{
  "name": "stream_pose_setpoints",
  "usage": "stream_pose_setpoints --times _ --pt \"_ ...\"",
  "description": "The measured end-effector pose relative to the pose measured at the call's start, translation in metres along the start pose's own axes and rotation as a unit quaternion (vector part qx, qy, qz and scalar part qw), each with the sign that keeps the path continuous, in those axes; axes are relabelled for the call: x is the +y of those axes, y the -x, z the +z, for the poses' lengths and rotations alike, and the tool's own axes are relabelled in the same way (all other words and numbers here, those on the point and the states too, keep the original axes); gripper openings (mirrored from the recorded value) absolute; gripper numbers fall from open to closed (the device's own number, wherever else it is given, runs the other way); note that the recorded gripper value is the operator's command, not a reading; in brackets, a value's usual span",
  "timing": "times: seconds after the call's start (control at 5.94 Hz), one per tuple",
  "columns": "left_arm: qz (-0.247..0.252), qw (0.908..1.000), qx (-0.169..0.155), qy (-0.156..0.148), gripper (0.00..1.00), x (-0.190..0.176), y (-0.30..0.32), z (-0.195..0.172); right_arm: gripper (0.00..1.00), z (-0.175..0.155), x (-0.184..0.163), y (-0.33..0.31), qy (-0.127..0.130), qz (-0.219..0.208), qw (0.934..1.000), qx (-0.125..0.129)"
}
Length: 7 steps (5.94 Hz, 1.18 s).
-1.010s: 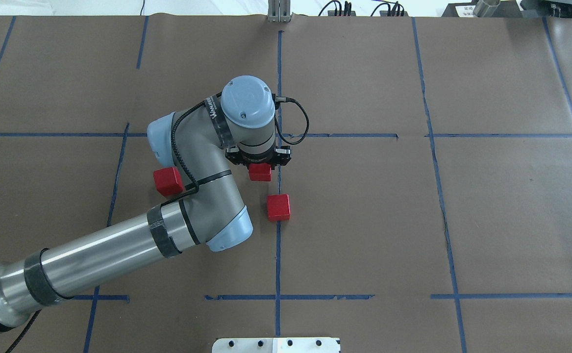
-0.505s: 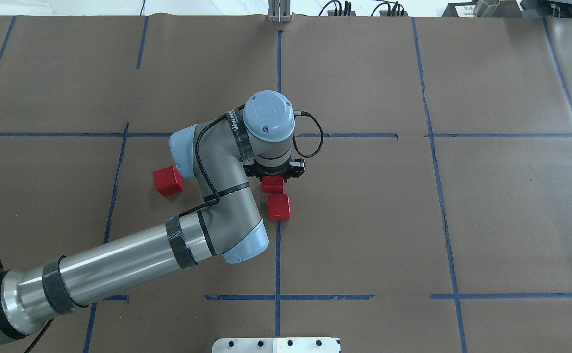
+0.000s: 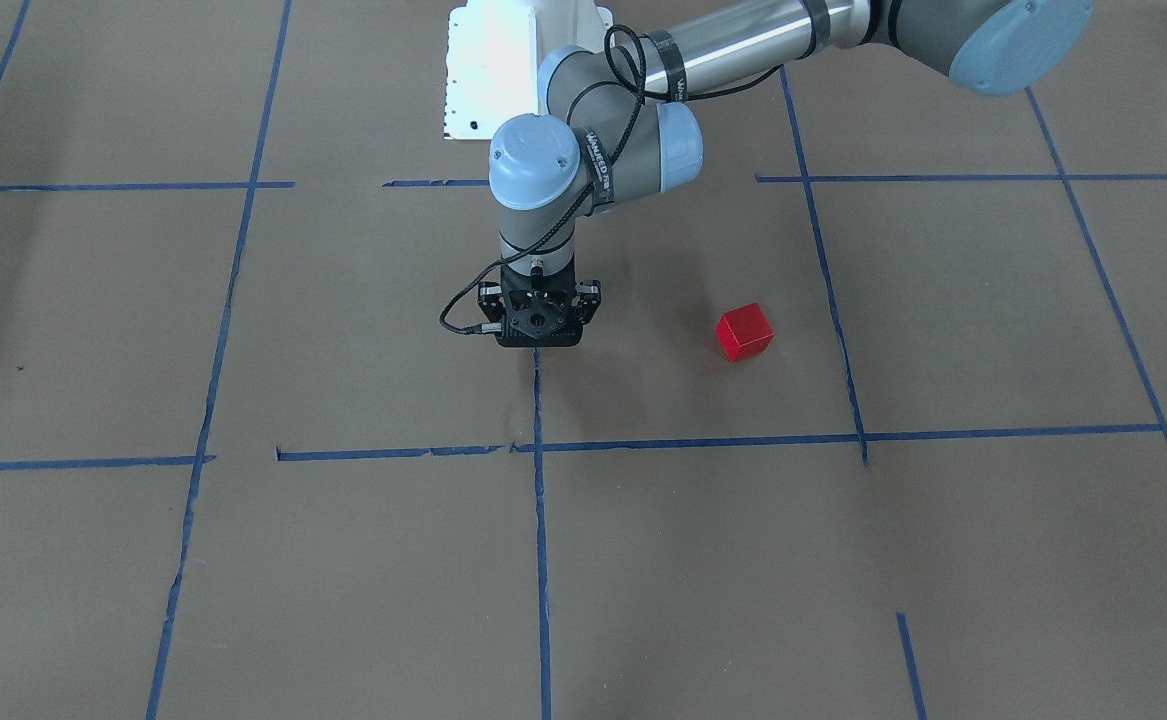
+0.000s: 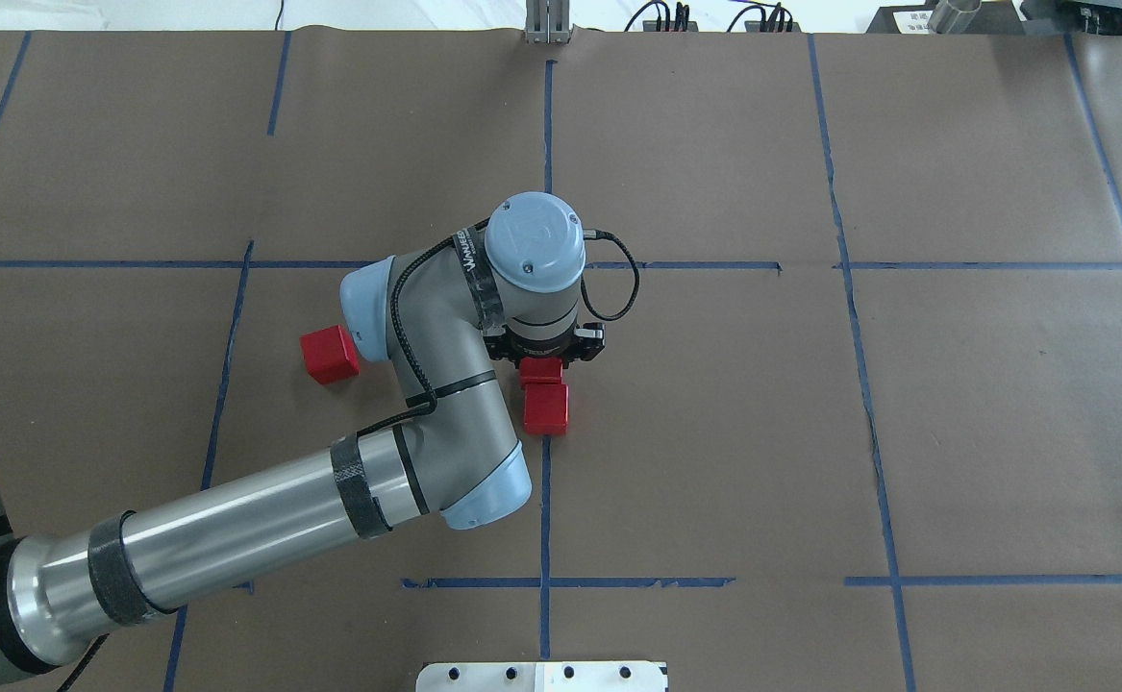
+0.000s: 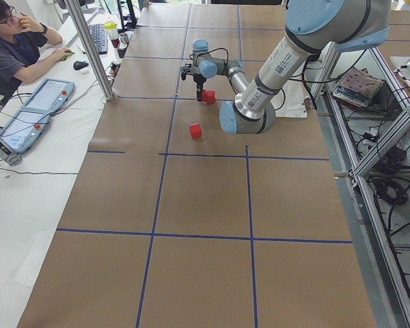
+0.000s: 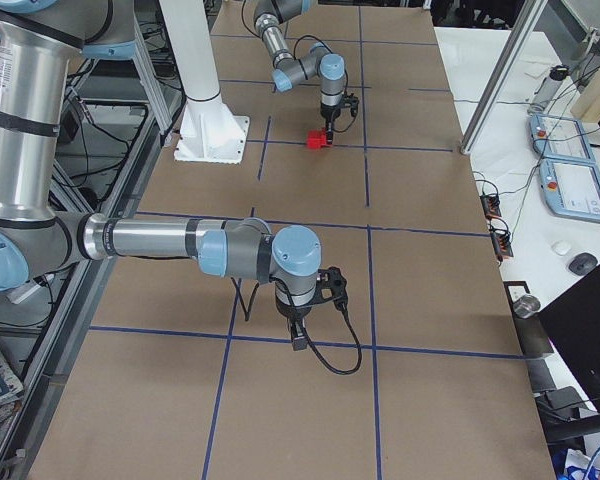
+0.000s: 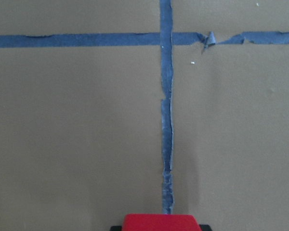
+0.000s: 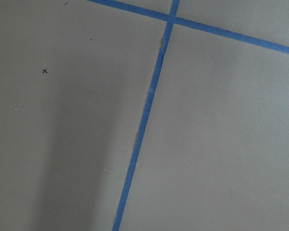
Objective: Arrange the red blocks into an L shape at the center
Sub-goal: 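Lower the cube with the left gripper against the placed cube's near side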
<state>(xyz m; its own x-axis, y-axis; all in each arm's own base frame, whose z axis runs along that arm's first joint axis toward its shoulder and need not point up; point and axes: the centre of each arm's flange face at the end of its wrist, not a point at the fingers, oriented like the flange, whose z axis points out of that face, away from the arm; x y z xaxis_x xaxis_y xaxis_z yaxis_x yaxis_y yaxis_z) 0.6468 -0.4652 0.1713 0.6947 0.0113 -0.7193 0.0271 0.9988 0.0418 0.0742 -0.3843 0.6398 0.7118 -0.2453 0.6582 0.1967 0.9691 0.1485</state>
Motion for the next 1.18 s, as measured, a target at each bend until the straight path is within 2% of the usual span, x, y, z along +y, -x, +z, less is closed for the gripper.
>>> stream_pose_setpoints --times 1.18 --pt "0.001 1.0 -0.003 0.006 0.13 0.0089 0.0004 0.0083 1.0 0.0005 0.0002 -0.0005 0.001 0.0 1.0 0.0"
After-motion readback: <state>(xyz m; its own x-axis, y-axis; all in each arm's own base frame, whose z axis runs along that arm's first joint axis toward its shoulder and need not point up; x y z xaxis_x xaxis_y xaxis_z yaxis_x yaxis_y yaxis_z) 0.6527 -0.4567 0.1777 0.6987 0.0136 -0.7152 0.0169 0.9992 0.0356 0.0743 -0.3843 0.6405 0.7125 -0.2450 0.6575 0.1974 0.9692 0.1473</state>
